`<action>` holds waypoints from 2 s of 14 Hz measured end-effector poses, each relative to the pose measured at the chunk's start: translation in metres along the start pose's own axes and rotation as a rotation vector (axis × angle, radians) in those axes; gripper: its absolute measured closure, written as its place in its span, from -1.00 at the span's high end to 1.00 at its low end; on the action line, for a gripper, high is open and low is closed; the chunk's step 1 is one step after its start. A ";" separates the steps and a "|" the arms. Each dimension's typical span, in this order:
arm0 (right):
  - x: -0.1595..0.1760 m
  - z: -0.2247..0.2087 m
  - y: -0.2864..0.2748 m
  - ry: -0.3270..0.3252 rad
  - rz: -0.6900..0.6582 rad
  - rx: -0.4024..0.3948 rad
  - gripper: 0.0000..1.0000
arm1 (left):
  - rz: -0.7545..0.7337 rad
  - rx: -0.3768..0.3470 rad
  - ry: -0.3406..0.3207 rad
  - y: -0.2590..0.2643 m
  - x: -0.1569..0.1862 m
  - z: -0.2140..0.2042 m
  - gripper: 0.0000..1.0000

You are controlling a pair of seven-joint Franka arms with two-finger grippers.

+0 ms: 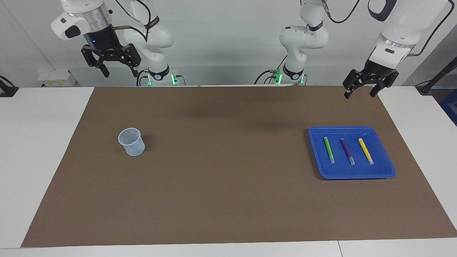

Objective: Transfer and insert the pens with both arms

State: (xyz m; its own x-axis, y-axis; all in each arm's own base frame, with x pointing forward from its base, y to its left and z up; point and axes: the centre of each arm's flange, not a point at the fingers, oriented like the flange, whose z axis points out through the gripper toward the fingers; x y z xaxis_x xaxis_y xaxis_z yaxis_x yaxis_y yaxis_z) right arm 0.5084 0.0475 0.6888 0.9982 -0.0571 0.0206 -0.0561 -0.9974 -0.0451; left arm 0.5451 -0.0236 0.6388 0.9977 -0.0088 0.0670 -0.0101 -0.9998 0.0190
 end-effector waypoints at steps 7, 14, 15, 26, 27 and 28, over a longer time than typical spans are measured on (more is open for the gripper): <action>-0.010 -0.020 -0.021 0.079 -0.041 0.008 1.00 | 0.000 0.000 0.000 0.000 0.000 0.000 1.00; -0.005 -0.018 -0.024 0.122 -0.062 0.022 1.00 | -0.002 0.000 0.000 -0.001 0.000 0.000 1.00; -0.004 -0.015 -0.024 0.118 -0.068 0.021 1.00 | -0.004 0.000 0.000 -0.001 0.000 0.000 1.00; 0.046 0.070 -0.023 0.087 0.142 0.148 1.00 | -0.022 -0.008 0.018 -0.012 -0.009 0.045 1.00; 0.054 0.077 -0.025 0.096 0.192 0.189 1.00 | -0.021 -0.008 0.013 -0.012 -0.010 0.053 1.00; 0.064 0.083 -0.028 0.109 0.256 0.244 1.00 | -0.022 -0.009 0.012 -0.013 -0.011 0.063 1.00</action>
State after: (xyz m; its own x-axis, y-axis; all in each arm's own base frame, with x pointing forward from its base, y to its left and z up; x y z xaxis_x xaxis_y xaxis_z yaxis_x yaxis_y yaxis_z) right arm 0.5761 0.0752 0.6081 0.9433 -0.3212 0.0834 -0.2838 -0.9111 -0.2989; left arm 0.5381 -0.0121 0.5754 0.9968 0.0134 0.0789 0.0111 -0.9995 0.0291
